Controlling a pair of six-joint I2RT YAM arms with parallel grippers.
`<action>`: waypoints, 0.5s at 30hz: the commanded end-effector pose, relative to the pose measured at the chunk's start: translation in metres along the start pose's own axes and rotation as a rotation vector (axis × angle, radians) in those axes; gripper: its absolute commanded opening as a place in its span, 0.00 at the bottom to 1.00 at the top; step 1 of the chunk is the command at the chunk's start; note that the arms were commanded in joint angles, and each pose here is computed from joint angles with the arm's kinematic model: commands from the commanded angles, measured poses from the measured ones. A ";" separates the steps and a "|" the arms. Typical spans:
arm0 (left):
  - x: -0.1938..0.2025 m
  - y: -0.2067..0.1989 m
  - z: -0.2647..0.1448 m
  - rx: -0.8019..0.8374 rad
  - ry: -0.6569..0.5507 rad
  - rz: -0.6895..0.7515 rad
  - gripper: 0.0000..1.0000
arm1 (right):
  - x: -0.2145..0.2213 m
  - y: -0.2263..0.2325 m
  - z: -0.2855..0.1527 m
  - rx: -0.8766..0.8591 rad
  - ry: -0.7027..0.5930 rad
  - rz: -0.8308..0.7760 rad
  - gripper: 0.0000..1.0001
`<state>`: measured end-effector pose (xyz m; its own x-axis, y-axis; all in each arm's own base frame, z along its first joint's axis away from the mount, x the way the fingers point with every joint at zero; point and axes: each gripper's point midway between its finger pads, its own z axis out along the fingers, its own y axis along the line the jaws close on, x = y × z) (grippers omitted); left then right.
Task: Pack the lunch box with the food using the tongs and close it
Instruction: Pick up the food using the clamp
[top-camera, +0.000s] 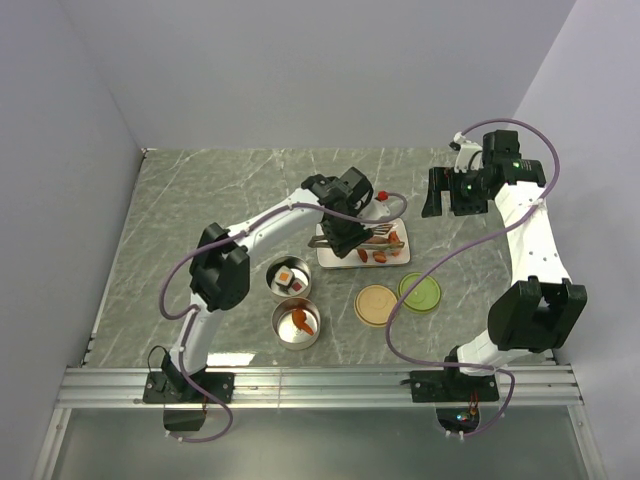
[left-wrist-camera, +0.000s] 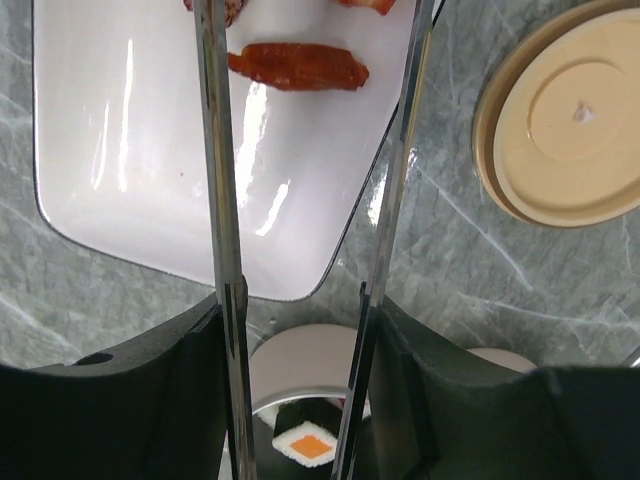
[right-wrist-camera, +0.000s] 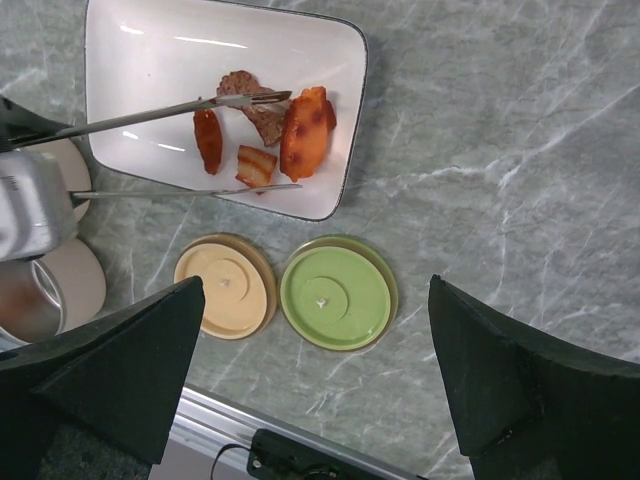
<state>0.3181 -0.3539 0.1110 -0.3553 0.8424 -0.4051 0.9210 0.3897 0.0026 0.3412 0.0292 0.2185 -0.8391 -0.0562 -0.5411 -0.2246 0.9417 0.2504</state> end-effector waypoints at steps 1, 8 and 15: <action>-0.020 -0.004 0.000 0.006 -0.051 -0.004 0.54 | -0.011 0.003 -0.011 -0.009 -0.044 -0.007 1.00; -0.023 -0.004 0.011 0.002 -0.037 -0.005 0.53 | -0.010 0.004 -0.012 -0.018 -0.048 -0.008 1.00; -0.031 -0.003 0.011 -0.009 -0.062 0.001 0.49 | -0.010 0.003 -0.012 -0.020 -0.049 -0.006 1.00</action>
<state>0.3222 -0.3684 0.0901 -0.3622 0.8485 -0.3857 0.9206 0.3904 -0.0056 0.3407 0.0306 0.2194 -0.8388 -0.0497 -0.5421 -0.2286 0.9359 0.2680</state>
